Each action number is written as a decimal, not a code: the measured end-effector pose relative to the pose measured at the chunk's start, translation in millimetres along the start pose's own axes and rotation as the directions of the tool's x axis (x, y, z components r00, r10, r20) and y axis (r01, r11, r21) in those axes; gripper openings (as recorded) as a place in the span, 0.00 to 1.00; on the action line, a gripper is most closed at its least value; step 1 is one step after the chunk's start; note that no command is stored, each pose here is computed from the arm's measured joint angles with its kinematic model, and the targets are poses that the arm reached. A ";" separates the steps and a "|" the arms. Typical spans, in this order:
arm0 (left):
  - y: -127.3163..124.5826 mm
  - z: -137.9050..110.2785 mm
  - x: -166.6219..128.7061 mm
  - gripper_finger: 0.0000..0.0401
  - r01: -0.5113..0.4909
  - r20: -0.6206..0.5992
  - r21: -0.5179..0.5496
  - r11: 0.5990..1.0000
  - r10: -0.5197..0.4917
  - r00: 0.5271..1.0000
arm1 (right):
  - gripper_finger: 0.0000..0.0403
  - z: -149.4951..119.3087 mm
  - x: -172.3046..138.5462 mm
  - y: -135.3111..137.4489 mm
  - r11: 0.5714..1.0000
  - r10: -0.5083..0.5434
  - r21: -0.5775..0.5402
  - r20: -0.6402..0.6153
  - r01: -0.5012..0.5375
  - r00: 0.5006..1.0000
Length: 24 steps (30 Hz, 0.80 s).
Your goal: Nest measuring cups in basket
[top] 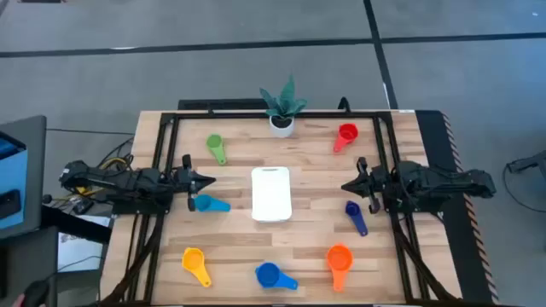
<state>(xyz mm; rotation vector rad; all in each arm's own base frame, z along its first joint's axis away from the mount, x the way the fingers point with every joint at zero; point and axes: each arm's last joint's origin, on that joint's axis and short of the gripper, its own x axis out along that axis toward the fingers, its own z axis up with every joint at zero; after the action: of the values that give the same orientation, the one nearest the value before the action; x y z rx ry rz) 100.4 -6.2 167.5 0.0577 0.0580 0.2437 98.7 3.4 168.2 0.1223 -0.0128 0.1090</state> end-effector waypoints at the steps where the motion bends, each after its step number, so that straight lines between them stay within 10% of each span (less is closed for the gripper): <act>1: 0.0 0.0 0.0 0.00 0.000 0.000 0.000 1.000 0.000 1.000 | 0.09 0.0 0.0 0.0 1.000 0.000 0.000 0.000 0.000 1.000; 24: 0.0 0.1 0.0 0.00 0.000 0.000 0.000 1.000 0.000 1.000 | 0.08 0.1 0.0 0.0 1.000 0.000 0.000 0.000 0.000 1.000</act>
<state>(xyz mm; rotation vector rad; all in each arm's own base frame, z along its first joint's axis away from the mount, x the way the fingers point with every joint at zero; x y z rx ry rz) 100.4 -6.1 167.6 0.0573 0.0578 0.2441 98.7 3.4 168.3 0.1223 -0.0131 0.1088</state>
